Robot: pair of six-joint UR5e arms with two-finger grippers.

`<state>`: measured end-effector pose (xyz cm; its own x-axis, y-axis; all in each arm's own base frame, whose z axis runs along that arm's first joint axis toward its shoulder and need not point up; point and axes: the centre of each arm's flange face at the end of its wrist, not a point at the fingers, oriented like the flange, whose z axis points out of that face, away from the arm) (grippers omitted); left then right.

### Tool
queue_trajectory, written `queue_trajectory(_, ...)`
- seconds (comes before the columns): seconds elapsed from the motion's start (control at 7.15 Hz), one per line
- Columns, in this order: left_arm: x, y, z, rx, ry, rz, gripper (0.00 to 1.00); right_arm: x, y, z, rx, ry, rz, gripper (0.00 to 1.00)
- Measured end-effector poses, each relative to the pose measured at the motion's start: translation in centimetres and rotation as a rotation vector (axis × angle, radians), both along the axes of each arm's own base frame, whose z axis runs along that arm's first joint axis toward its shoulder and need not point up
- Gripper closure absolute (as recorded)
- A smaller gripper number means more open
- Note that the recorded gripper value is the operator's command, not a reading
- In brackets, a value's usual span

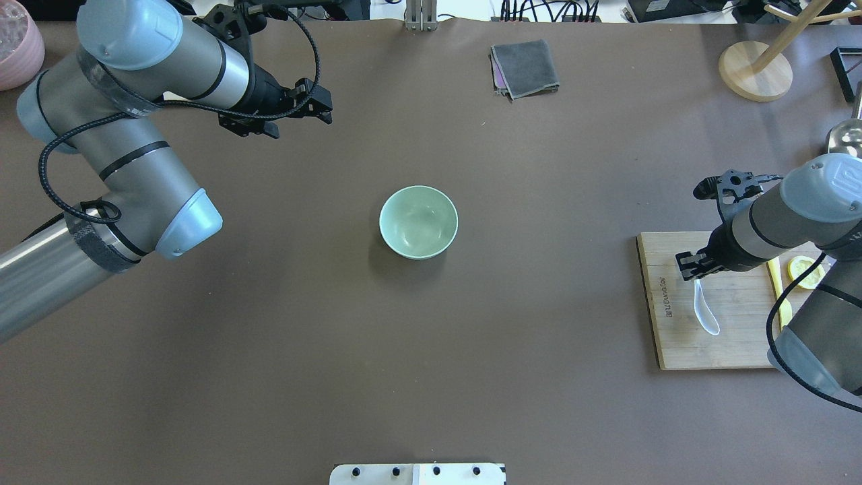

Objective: Place spoon in bowl
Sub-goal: 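Lift the white spoon with the right gripper and carry it over the bowl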

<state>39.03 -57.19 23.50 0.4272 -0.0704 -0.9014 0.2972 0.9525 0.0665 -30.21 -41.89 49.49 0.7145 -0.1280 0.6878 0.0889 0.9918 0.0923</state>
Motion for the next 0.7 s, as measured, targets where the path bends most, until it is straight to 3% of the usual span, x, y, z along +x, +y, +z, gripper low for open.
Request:
queue_trajectory(0.42,-0.9,-0.3,0.8,0.024,-0.016,0.008,0.02,1.9,-2.8,-7.7,0.037,-0.144,0.035,1.00)
queue_trajectory(0.7,-6.0,-2.2,5.7,0.141,-0.115,0.056,0.02,-0.6,-7.3,-15.0,0.068,-0.211,0.116,1.00)
